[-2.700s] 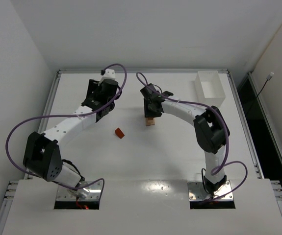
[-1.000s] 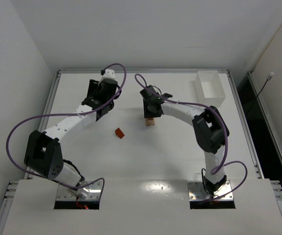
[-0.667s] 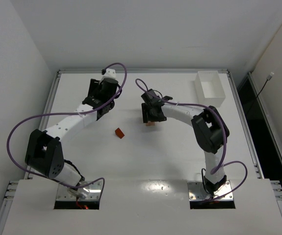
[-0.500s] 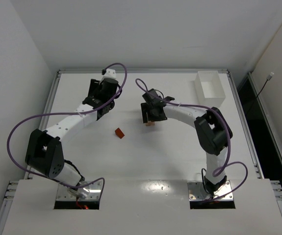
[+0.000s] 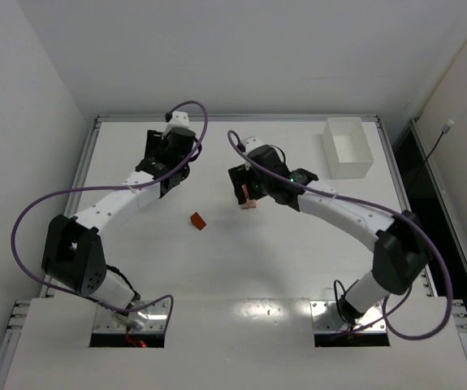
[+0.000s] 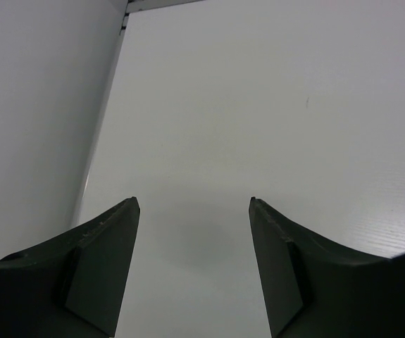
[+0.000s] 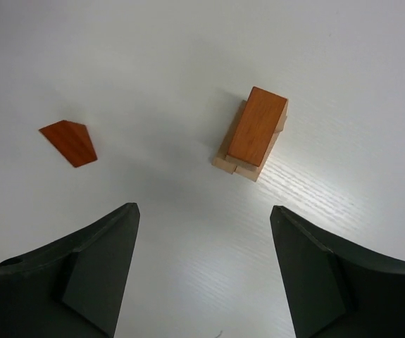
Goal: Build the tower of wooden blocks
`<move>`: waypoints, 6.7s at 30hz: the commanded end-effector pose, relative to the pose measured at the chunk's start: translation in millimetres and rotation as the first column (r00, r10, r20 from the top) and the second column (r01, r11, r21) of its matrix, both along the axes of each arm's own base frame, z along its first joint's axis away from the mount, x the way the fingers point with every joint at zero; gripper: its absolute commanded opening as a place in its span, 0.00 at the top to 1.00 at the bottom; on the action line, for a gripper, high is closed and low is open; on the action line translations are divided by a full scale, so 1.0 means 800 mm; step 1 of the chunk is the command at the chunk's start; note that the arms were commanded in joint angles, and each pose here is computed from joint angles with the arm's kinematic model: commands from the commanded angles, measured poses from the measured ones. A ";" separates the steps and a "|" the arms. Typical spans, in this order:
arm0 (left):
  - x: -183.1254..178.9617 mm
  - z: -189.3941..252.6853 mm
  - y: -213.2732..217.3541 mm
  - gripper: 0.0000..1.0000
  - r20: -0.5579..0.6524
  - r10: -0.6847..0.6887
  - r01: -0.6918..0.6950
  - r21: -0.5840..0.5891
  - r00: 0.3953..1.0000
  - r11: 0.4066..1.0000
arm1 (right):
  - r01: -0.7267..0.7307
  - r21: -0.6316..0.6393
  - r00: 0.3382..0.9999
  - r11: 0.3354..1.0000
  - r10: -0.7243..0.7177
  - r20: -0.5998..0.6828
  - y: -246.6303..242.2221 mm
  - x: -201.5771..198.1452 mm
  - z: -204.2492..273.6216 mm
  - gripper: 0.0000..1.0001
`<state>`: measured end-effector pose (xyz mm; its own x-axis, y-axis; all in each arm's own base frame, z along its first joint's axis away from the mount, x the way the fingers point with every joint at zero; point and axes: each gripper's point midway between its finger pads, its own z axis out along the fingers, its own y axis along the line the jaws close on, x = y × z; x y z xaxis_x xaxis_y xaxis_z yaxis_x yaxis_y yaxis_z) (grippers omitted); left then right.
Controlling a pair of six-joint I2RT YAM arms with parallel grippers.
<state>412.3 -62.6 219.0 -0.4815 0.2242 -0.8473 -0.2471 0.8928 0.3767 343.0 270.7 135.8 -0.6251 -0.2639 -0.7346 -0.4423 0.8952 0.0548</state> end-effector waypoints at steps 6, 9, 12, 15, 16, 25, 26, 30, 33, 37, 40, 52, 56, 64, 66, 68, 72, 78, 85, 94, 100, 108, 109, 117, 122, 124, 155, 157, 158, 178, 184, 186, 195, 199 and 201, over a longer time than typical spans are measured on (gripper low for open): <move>-0.007 0.021 0.112 0.34 -0.007 0.283 -0.279 -0.179 0.959 0.943 | -0.481 -0.047 0.843 0.876 0.476 0.250 0.007 -0.060 0.075 0.30; -0.019 0.000 0.172 0.31 -0.097 0.381 -0.393 -0.220 0.920 0.893 | -0.616 -0.072 0.754 0.785 0.613 0.235 0.025 -0.072 0.069 0.34; -0.031 -0.026 0.218 0.31 -0.185 0.464 -0.498 -0.241 0.866 0.833 | -0.693 0.005 0.708 0.721 0.680 0.189 0.062 -0.077 0.074 0.34; -0.049 -0.050 0.240 0.31 -0.252 0.494 -0.549 -0.245 0.832 0.799 | -0.736 0.056 0.673 0.674 0.722 0.161 0.114 -0.085 0.063 0.32; -0.051 -0.044 0.242 0.30 -0.242 0.494 -0.547 -0.258 0.835 0.796 | -0.736 0.056 0.673 0.674 0.721 0.165 0.115 -0.084 0.070 0.32; -0.076 -0.042 0.077 0.29 -0.228 -0.411 0.292 -0.420 0.883 0.860 | -0.498 -0.008 0.861 0.867 0.496 0.111 0.082 -0.024 0.036 0.32; -0.088 -0.032 0.060 0.29 -0.218 -0.513 0.415 -0.372 0.831 0.830 | -0.461 -0.020 0.880 0.887 0.461 0.116 0.068 -0.020 0.038 0.32; -0.150 -0.065 -0.021 0.27 -0.350 -0.773 0.641 -0.433 0.529 0.634 | -0.245 -0.119 0.950 0.962 0.263 0.169 -0.021 0.004 0.045 0.32; -0.184 -0.080 -0.051 0.27 -0.408 -0.825 0.683 -0.472 0.390 0.557 | -0.059 -0.174 0.981 0.983 0.089 0.170 -0.106 0.016 0.034 0.30; -0.221 -0.113 -0.091 0.27 -0.497 -0.853 0.752 -0.500 0.158 0.430 | 0.089 -0.172 0.985 0.981 -0.061 0.160 -0.183 0.021 0.032 0.30; -0.229 -0.133 -0.102 0.30 -0.553 -0.833 0.830 -0.449 0.035 0.332 | 0.156 -0.147 0.979 0.977 -0.134 0.152 -0.220 0.020 0.033 0.30; -0.133 -0.155 -0.125 0.54 -0.497 -0.865 0.691 -0.603 0.066 0.399 | 0.235 -0.086 0.966 0.968 -0.223 0.132 -0.265 -0.008 0.030 0.30; -0.119 -0.156 -0.133 0.55 -0.433 -0.899 0.609 -0.695 0.069 0.381 | 0.235 -0.084 0.967 0.968 -0.224 0.121 -0.267 -0.007 0.026 0.30; -0.138 -0.174 -0.121 0.61 -0.432 -0.901 0.537 -0.750 0.042 0.385 | 0.214 -0.081 0.972 0.973 -0.204 0.113 -0.261 0.004 0.025 0.30; -0.146 -0.181 -0.119 0.61 -0.439 -0.898 0.521 -0.760 0.033 0.390 | 0.207 -0.076 0.974 0.975 -0.198 0.111 -0.258 0.006 0.026 0.30; -0.142 -0.182 -0.117 0.61 -0.442 -0.896 0.538 -0.745 0.044 0.394 | 0.207 -0.076 0.974 0.975 -0.198 0.111 -0.258 0.009 0.024 0.30; -0.142 -0.192 -0.116 0.61 -0.448 -0.892 0.530 -0.742 0.062 0.410 | 0.199 -0.074 0.976 0.977 -0.191 0.102 -0.255 0.012 0.022 0.30; -0.129 -0.202 -0.108 0.61 -0.463 -0.881 0.526 -0.728 0.094 0.439 | 0.192 -0.068 0.978 0.979 -0.185 0.100 -0.253 0.012 0.025 0.30; -0.120 -0.209 -0.106 0.61 -0.464 -0.879 0.514 -0.731 0.107 0.449 | 0.184 -0.066 0.980 0.981 -0.178 0.089 -0.251 0.009 0.020 0.30; -0.115 -0.219 -0.106 0.63 -0.464 -0.879 0.486 -0.746 0.108 0.454 | 0.184 -0.070 0.981 0.980 -0.178 0.079 -0.251 0.013 0.017 0.30; -0.111 -0.215 -0.109 0.65 -0.453 -0.884 0.493 -0.747 0.111 0.445 | 0.184 -0.070 0.981 0.980 -0.178 0.079 -0.251 0.013 0.017 0.30; -0.099 -0.217 -0.114 0.71 -0.444 -0.888 0.482 -0.755 0.121 0.444 | 0.177 -0.065 0.982 0.982 -0.172 0.077 -0.248 0.015 0.015 0.30; -0.099 -0.216 -0.116 0.72 -0.437 -0.892 0.481 -0.760 0.120 0.437 | 0.177 -0.065 0.982 0.982 -0.172 0.077 -0.248 0.015 0.015 0.30; -0.103 -0.221 -0.117 0.78 -0.438 -0.893 0.458 -0.776 0.106 0.435 | 0.170 -0.074 0.984 0.983 -0.165 0.071 -0.249 0.015 0.011 0.30; -0.103 -0.221 -0.117 0.83 -0.437 -0.894 0.466 -0.773 0.100 0.430 | 0.165 -0.077 0.984 0.983 -0.159 0.083 -0.248 0.021 0.013 0.30; -0.103 -0.221 -0.117 0.95 -0.437 -0.894 0.466 -0.773 0.100 0.430 | 0.165 -0.080 0.985 0.983 -0.159 0.074 -0.248 0.021 0.009 0.30; -0.194 0.062 -0.152 1.00 0.115 -0.918 0.770 0.511 0.380 0.382 | -0.192 0.778 0.959 0.598 0.284 0.018 -0.106 0.021 0.117 0.26; -0.206 0.068 -0.166 1.00 0.127 -0.935 0.778 0.523 0.332 0.347 | -0.278 0.780 0.931 0.561 0.358 0.074 -0.091 0.013 0.132 0.26; -0.212 0.072 -0.169 1.00 0.143 -0.938 0.783 0.519 0.317 0.344 | -0.308 0.780 0.912 0.545 0.402 0.079 -0.085 0.005 0.129 0.26; -0.247 0.149 -0.276 1.00 0.442 -0.882 0.942 0.195 0.165 0.274 | -0.774 0.584 0.535 0.244 0.746 0.397 -0.035 -0.107 0.183 0.30; -0.258 0.154 -0.283 1.00 0.450 -0.880 0.935 0.225 0.151 0.276 | -0.758 0.613 0.526 0.225 0.766 0.369 -0.027 -0.125 0.187 0.33; -0.264 0.152 -0.286 1.00 0.445 -0.885 0.934 0.240 0.136 0.265 | -0.759 0.613 0.519 0.218 0.771 0.369 -0.024 -0.128 0.187 0.34; -0.271 0.143 -0.282 1.00 0.432 -0.894 0.929 0.268 0.121 0.256 | -0.757 0.621 0.508 0.204 0.782 0.362 -0.015 -0.134 0.196 0.35; -0.273 0.123 -0.277 1.00 0.398 -0.909 0.913 0.312 0.126 0.263 | -0.753 0.623 0.516 0.210 0.776 0.361 -0.014 -0.132 0.200 0.35; -0.275 0.112 -0.275 1.00 0.380 -0.918 0.909 0.333 0.114 0.251 | -0.758 0.620 0.507 0.202 0.780 0.367 -0.011 -0.134 0.205 0.35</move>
<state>196.1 -286.7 297.5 0.4343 0.2679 -0.8600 0.6657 0.5477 0.5068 240.6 258.6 269.0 -0.5392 -0.1285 -0.8323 -0.8215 -0.1372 0.5534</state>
